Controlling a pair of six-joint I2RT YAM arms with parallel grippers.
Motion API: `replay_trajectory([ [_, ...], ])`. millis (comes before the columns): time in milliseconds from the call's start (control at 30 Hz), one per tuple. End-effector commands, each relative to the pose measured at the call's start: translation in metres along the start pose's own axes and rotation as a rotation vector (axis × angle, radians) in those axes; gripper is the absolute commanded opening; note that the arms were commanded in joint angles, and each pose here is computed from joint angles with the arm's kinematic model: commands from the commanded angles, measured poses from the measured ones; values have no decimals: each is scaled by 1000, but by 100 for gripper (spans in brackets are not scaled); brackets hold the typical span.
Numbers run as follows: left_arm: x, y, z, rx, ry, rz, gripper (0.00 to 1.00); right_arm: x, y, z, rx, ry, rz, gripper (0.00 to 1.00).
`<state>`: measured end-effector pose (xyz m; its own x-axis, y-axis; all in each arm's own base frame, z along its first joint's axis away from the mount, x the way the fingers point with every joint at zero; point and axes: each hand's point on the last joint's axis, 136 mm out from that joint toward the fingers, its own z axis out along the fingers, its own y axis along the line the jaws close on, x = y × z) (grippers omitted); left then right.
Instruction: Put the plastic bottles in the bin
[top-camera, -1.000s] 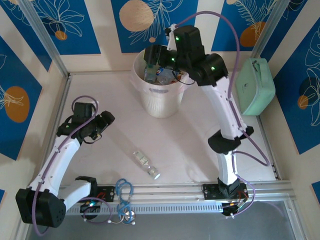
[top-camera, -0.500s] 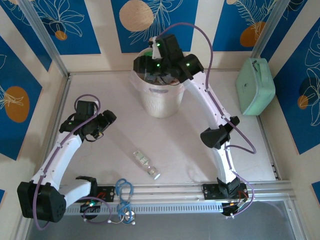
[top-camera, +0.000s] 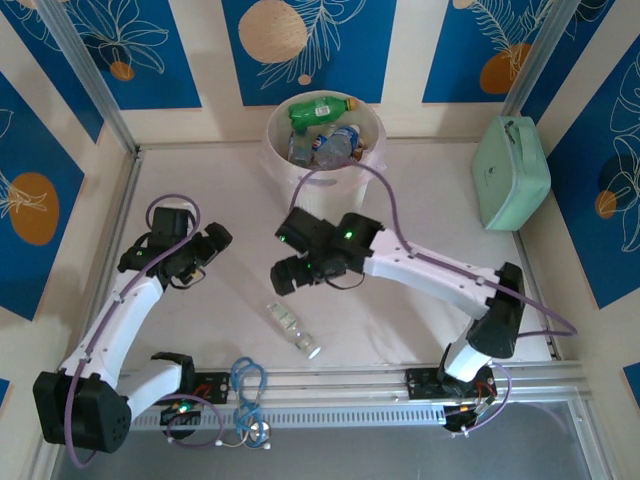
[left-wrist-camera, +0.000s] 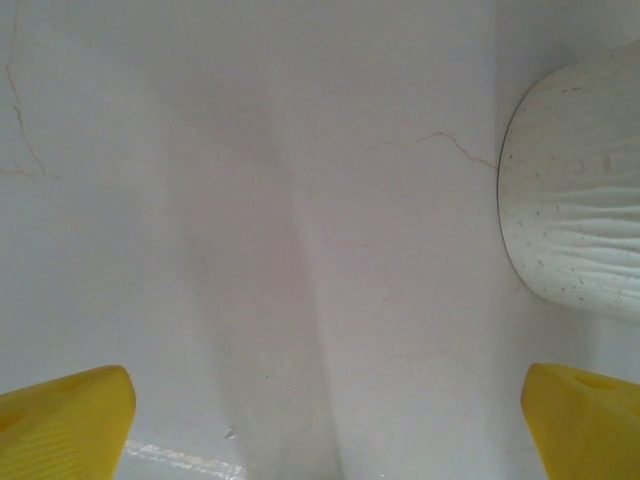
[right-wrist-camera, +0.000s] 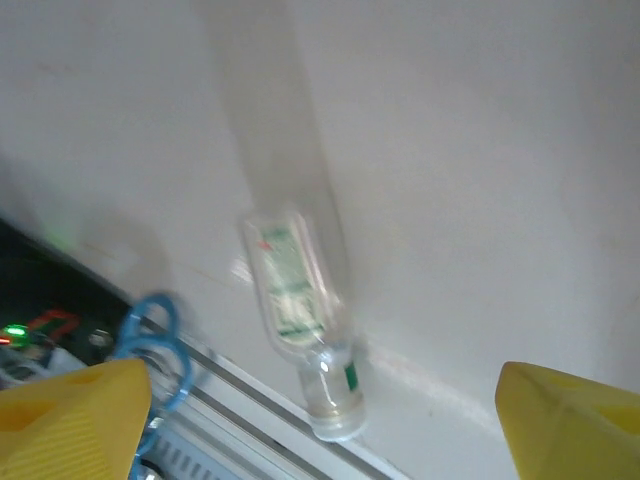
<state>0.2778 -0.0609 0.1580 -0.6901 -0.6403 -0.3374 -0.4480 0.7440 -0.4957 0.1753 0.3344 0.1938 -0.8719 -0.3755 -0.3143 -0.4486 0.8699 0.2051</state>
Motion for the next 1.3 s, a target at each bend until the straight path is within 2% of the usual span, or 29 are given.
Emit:
replay_trajectory([
  [0, -4, -2, -7, -10, -20, 31, 99, 32, 4, 35, 33, 125, 48, 91],
  [233, 0, 3, -3, -15, -13, 15, 97, 54, 25, 85, 58, 251, -59, 92],
  [500, 2, 11, 0, -41, -12, -2, 94, 52, 31, 128, 73, 318, -106, 86],
  [700, 5, 13, 5, -44, -2, -22, 90, 53, 28, 142, 97, 347, -103, 71],
  [833, 5, 13, 6, -43, -1, -27, 89, 50, 22, 140, 117, 341, -88, 57],
  [967, 4, 11, 5, -37, -2, -29, 88, 45, 18, 130, 137, 310, -92, 50],
  [1067, 4, 9, 4, -32, -2, -27, 88, 33, 21, 105, 128, 252, -105, 48],
  [1133, 3, 7, 4, -28, -2, -27, 88, 19, 25, 78, 112, 195, -109, 48],
  [1267, 0, -1, 4, -3, 2, -21, 87, -32, 34, -4, 36, 6, -102, 48],
])
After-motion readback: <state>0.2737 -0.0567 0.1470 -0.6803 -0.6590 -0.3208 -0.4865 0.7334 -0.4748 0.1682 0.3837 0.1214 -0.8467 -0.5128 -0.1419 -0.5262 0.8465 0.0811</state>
